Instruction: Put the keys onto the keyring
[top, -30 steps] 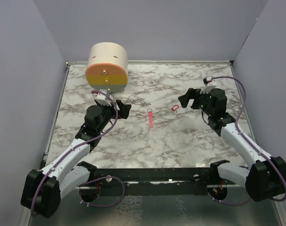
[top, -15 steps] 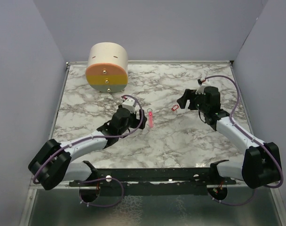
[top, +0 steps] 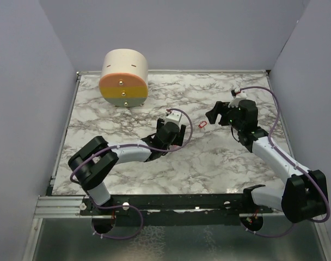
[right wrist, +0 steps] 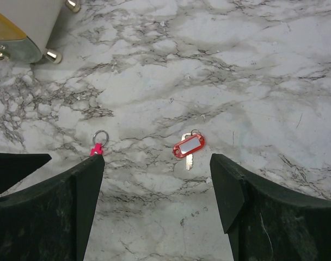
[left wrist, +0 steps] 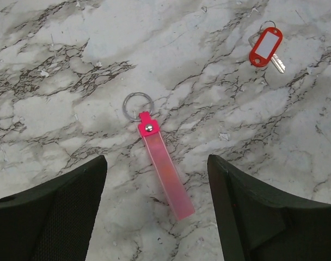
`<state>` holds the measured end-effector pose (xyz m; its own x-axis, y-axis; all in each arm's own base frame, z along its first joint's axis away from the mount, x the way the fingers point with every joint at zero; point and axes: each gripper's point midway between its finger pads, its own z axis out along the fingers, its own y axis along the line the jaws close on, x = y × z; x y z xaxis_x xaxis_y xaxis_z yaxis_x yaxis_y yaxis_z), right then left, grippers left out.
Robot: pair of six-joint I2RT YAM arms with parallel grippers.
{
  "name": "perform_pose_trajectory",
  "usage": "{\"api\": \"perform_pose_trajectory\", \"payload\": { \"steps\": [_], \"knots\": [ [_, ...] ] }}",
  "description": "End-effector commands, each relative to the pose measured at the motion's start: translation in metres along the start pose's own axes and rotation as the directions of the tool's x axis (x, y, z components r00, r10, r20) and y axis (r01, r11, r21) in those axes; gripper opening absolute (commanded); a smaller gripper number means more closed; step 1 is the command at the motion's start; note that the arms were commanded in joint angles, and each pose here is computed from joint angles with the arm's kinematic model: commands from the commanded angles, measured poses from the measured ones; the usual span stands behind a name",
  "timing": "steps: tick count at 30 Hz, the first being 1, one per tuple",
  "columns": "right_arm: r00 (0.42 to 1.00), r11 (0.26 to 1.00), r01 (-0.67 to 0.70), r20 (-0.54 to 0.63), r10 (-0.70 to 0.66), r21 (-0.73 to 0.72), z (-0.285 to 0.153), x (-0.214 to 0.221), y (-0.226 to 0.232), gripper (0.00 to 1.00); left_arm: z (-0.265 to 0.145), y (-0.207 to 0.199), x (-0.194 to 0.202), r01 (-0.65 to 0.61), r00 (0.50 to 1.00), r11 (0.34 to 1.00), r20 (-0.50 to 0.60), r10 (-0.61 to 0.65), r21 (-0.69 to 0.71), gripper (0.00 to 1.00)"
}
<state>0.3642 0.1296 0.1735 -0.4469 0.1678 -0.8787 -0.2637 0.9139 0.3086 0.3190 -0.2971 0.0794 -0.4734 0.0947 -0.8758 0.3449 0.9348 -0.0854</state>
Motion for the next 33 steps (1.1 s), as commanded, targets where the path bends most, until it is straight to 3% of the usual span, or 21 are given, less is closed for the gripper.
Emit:
{"api": "perform_pose_trajectory", "payload": {
  "steps": [1, 20, 33],
  "knots": [
    [0.999, 1.000, 0.015, 0.042, -0.015, -0.003, -0.003, -0.010, 0.003, 0.80, 0.011, 0.005, -0.005, -0.013, 1.000, 0.997, 0.013, 0.014, -0.082, 0.75],
    [0.999, 1.000, 0.017, 0.050, -0.018, 0.025, -0.005, -0.014, -0.001, 0.80, 0.043, 0.005, 0.030, -0.044, 0.997, 0.991, -0.067, 0.035, -0.130, 0.59],
    [0.998, 0.999, 0.019, 0.057, -0.022, 0.041, -0.008, -0.016, -0.004, 0.80, 0.036, 0.017, 0.044, -0.053, 0.991, 0.996, -0.124, 0.043, -0.077, 0.44]
  ]
}}
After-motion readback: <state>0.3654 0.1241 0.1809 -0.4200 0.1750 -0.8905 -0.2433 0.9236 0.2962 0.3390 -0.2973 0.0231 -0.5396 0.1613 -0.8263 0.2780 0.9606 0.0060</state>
